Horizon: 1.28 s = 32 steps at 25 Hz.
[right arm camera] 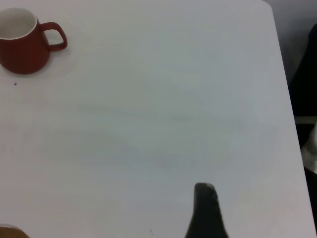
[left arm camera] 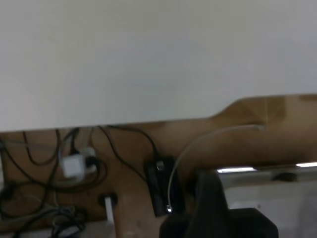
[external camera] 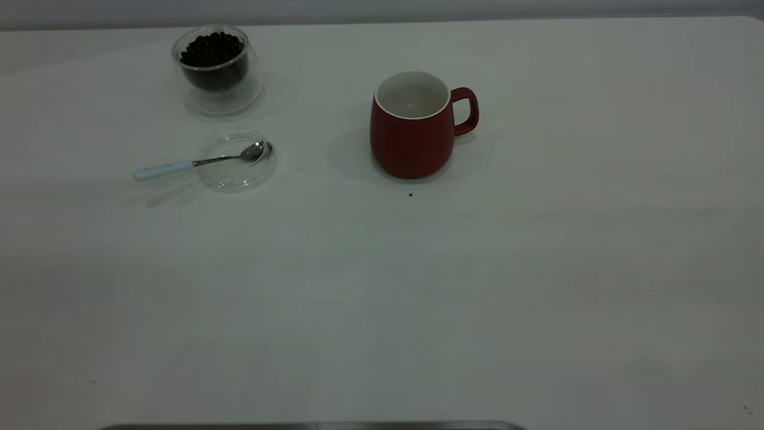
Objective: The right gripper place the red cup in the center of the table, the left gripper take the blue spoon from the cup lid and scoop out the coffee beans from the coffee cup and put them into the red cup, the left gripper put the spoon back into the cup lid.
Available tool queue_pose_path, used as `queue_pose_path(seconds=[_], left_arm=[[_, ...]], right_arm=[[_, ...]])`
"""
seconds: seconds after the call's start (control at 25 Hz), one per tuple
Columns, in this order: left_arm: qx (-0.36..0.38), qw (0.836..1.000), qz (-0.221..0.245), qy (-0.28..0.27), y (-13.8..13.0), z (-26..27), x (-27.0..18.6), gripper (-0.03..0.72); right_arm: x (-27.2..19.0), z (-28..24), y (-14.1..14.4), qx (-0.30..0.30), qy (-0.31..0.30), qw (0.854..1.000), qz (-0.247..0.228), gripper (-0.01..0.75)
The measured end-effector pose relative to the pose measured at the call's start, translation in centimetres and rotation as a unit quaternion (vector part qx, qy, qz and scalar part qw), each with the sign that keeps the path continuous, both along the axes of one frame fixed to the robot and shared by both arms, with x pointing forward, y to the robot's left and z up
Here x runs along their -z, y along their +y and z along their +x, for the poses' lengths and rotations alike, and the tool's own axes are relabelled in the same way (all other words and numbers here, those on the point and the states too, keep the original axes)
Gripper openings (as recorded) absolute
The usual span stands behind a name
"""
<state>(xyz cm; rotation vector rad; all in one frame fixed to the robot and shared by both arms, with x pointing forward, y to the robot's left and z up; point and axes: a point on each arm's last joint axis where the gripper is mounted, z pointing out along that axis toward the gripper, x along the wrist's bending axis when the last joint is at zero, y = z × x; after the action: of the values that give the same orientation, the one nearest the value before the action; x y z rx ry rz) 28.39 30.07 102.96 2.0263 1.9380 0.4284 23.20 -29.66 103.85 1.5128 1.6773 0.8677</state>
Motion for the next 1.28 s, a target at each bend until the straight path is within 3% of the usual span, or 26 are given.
queue_pose_path(seconds=[0.56,0.92,1.28], left_arm=[[-0.015,0.997,-0.003,-0.074,-0.1,-1.6,-0.1,0.595],[-0.015,0.996,-0.002,-0.088,-0.1,-2.0,-0.2,0.595],[-0.014,0.985,0.002,-0.172,-0.3,-4.4,-0.4,0.594]], right_arm=[[0.0,0.0,0.0,0.000,0.000,1.000,0.000,0.590],[0.0,0.0,0.0,0.000,0.000,1.000,0.000,0.590],[0.0,0.0,0.0,0.000,0.000,1.000,0.000,0.590]])
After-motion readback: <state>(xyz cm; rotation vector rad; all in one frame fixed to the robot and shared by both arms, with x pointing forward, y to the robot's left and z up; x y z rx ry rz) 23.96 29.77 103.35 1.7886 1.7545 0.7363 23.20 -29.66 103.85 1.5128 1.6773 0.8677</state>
